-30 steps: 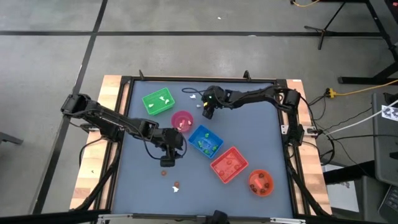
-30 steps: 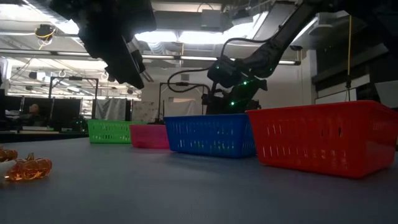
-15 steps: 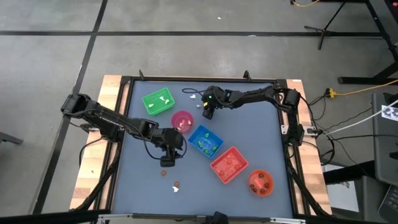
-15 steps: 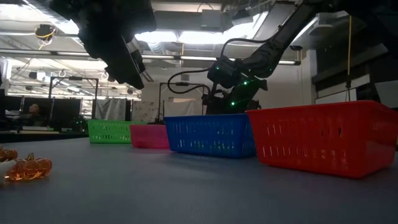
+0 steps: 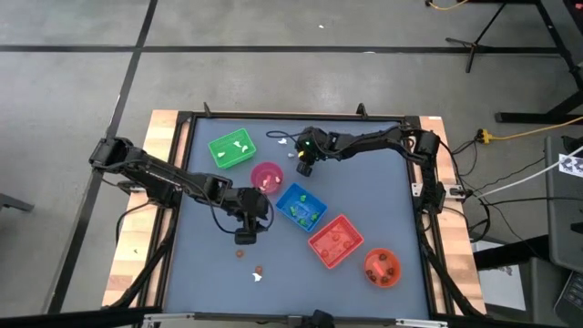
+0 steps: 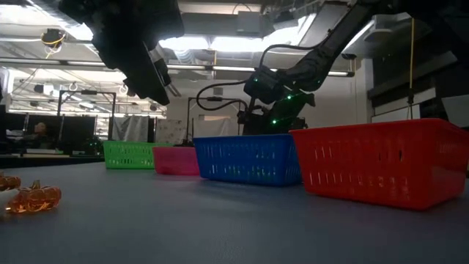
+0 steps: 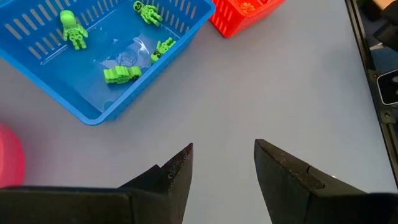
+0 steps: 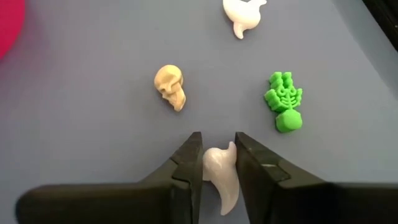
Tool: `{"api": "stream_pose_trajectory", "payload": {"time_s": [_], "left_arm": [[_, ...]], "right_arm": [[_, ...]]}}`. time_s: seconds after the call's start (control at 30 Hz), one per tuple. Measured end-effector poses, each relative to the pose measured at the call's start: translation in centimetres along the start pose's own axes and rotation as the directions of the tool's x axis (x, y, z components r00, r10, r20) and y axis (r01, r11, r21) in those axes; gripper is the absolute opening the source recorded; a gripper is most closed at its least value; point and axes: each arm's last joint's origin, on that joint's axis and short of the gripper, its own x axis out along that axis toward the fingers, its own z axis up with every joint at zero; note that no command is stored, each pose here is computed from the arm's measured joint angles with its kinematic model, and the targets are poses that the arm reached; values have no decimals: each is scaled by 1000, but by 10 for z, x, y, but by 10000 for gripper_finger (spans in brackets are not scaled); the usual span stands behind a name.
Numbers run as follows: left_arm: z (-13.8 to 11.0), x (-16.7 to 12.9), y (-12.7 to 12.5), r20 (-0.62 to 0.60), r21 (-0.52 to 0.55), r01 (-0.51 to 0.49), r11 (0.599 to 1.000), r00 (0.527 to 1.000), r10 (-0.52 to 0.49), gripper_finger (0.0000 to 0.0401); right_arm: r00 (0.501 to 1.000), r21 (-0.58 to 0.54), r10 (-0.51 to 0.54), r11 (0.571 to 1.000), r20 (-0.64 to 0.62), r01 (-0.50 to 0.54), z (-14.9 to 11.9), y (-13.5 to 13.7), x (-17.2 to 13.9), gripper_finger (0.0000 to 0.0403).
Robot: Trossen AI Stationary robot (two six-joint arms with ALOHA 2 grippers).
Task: Sort Halloween decoration
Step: Put the white ghost toy into the green bin
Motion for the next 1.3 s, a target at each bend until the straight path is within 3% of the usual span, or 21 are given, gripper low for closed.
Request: {"api": "stream_pose_trajectory", "payload": {"time_s": [0.63,0.93,1.3], "left_arm": [[0,-3,-1,-6,-2,13,1000,1000,-13,155],[3,-38,-5,49,0,45,999,998,-45,155],[-4,-92,-6,119,9,64,998,991,-64,155]], "right_arm": [[999,-3,29,1000,-37,-29,10,-1,-5,76],[999,-2,48,999,-16,-48,41,-4,-19,76],[970,61,154,984,189,-168,80,0,-33,76]]}}
